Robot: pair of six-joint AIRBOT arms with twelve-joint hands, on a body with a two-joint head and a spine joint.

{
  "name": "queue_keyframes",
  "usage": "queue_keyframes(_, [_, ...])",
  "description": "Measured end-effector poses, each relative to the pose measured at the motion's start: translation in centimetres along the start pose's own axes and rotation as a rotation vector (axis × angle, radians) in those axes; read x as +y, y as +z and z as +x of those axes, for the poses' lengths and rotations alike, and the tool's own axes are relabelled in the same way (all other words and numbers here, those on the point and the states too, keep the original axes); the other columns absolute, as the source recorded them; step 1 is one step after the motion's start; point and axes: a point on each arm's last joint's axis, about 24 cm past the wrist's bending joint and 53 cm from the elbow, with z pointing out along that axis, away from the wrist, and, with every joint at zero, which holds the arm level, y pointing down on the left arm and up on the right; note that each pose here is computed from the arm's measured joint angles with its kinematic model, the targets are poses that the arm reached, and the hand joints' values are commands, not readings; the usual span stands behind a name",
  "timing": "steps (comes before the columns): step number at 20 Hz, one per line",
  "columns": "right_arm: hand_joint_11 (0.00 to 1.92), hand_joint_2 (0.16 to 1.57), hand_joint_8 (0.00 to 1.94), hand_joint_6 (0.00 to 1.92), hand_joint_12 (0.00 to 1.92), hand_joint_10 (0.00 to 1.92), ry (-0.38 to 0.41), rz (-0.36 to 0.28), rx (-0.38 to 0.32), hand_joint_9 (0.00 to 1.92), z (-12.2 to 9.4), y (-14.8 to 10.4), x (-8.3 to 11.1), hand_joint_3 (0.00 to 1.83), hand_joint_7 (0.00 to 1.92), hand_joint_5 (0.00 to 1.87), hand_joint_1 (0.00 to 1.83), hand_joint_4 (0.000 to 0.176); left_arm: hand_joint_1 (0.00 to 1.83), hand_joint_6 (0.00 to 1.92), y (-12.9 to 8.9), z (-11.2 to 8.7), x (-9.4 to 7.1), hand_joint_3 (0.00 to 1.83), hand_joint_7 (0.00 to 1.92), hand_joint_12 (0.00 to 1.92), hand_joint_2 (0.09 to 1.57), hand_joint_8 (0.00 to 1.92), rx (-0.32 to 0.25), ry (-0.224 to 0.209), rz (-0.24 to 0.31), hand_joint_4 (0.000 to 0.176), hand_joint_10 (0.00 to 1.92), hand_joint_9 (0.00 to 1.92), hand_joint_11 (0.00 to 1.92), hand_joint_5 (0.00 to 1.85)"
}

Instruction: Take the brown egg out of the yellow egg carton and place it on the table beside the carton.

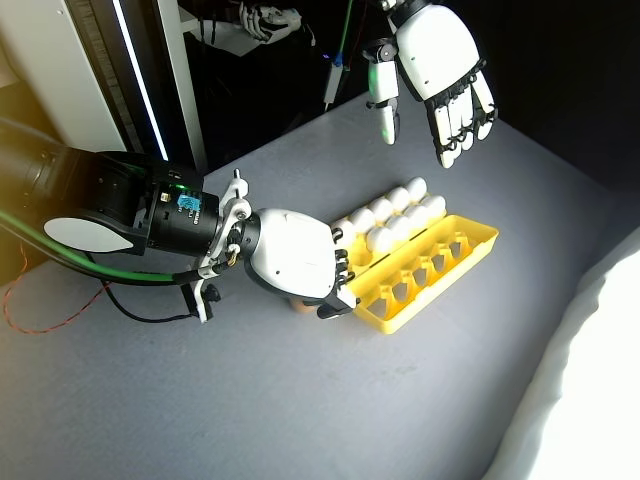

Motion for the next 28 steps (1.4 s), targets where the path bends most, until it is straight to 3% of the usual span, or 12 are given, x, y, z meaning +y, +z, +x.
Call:
queue_keyframes(1, [0.39,1.25,1.28,1.48,1.47,0.91,0.0,0.0,-0.001,0.65,0.0,0.0,0.0,0.0,0.82,0.63,1.16,0.0,0.13,0.0,0.0,0.0,0.0,0.0,0.46,0.63,1.32,0.0,0.0,0.0,0.0,0.0,0.0,0.41,0.0,0.37])
queue_keyframes(2, [0.34,1.26,0.86,1.4,1.47,0.84,-0.002,0.0,-0.001,0.63,0.0,0.0,0.0,0.0,0.7,0.69,1.11,0.0,0.09,0.0,0.0,0.0,0.0,0.01,0.45,0.61,1.33,0.0,0.0,0.0,0.0,0.0,0.0,0.4,0.0,0.36])
queue_keyframes(3, [0.34,1.26,0.86,1.4,1.47,0.84,-0.003,0.001,-0.001,0.63,-0.1,0.0,-0.1,0.0,0.7,0.69,1.11,0.0,0.09,0.0,0.0,0.0,0.0,0.01,0.45,0.61,1.33,0.0,0.0,0.0,0.001,0.0,0.0,0.4,0.0,0.36])
queue_keyframes(4, [0.3,1.18,0.58,0.87,1.43,0.74,-0.002,0.002,-0.001,0.61,0.0,0.0,-0.1,0.0,0.72,0.58,1.18,0.0,0.12,0.01,0.0,0.0,0.0,0.0,0.48,0.7,1.32,0.01,0.0,0.0,0.0,0.0,0.01,0.43,0.0,0.4])
queue_keyframes(5, [0.23,1.16,0.33,0.47,1.44,0.68,-0.002,0.002,-0.002,0.57,-0.1,0.0,-0.1,0.0,0.75,0.61,1.18,0.0,0.13,0.0,0.0,0.0,0.0,0.0,0.48,0.64,1.32,0.0,-0.001,0.0,0.0,0.0,0.01,0.43,0.0,0.4])
queue_keyframes(6, [0.23,1.16,0.33,0.47,1.44,0.68,-0.007,0.0,-0.003,0.57,-0.1,0.0,-0.1,0.0,0.75,0.61,1.18,0.0,0.13,0.0,0.0,0.0,0.0,0.0,0.48,0.64,1.32,0.0,0.0,0.0,0.001,0.0,0.01,0.43,0.0,0.4])
queue_keyframes(8, [0.22,1.15,0.13,0.27,1.42,0.56,-0.01,0.002,0.0,0.59,0.0,0.0,-0.1,0.0,0.81,0.69,1.16,0.0,0.06,0.0,0.0,0.0,0.0,0.0,0.49,0.71,1.34,0.0,0.0,0.0,0.0,0.0,0.01,0.45,0.0,0.41])
queue_keyframes(18, [0.21,1.16,0.07,0.24,1.45,0.64,-0.022,0.007,-0.004,0.55,-0.3,-0.1,-0.3,0.0,0.83,0.68,1.16,0.0,0.1,0.01,0.0,0.0,0.0,0.0,0.5,0.73,1.33,0.01,0.0,0.0,0.0,0.0,0.01,0.45,0.0,0.41])
queue_keyframes(19, [0.21,1.16,0.07,0.25,1.46,0.65,-0.025,0.014,-0.008,0.55,-1.0,-0.3,-0.5,0.0,0.83,0.68,1.17,0.0,0.19,0.0,0.0,0.0,0.0,0.0,0.51,0.7,1.32,0.0,0.0,0.0,0.0,0.0,0.01,0.45,0.0,0.42])
queue_keyframes(21, [0.25,1.14,0.07,0.23,1.42,0.62,-0.046,0.026,-0.051,0.58,-3.6,-1.3,-0.8,0.0,0.86,0.7,1.18,0.0,0.08,0.0,0.0,0.0,0.0,0.01,0.48,0.67,1.34,0.0,0.001,0.0,0.0,0.0,0.0,0.42,0.0,0.39])
queue_keyframes(23, [0.23,1.15,0.06,0.22,1.44,0.62,-0.059,0.029,-0.091,0.57,-5.7,-2.7,-0.7,0.0,0.85,0.7,1.18,0.0,0.14,0.01,0.0,0.1,0.0,0.0,0.48,0.67,1.33,0.01,0.004,-0.001,-0.001,0.0,0.01,0.42,0.0,0.4])
queue_keyframes(28, [0.23,1.16,0.05,0.23,1.43,0.65,-0.103,0.054,-0.086,0.56,-6.8,-6.0,-0.4,0.0,0.85,0.69,1.17,0.0,0.18,0.01,0.0,0.1,0.0,0.0,0.51,0.73,1.31,0.01,0.005,-0.002,0.001,0.0,0.01,0.46,0.0,0.43])
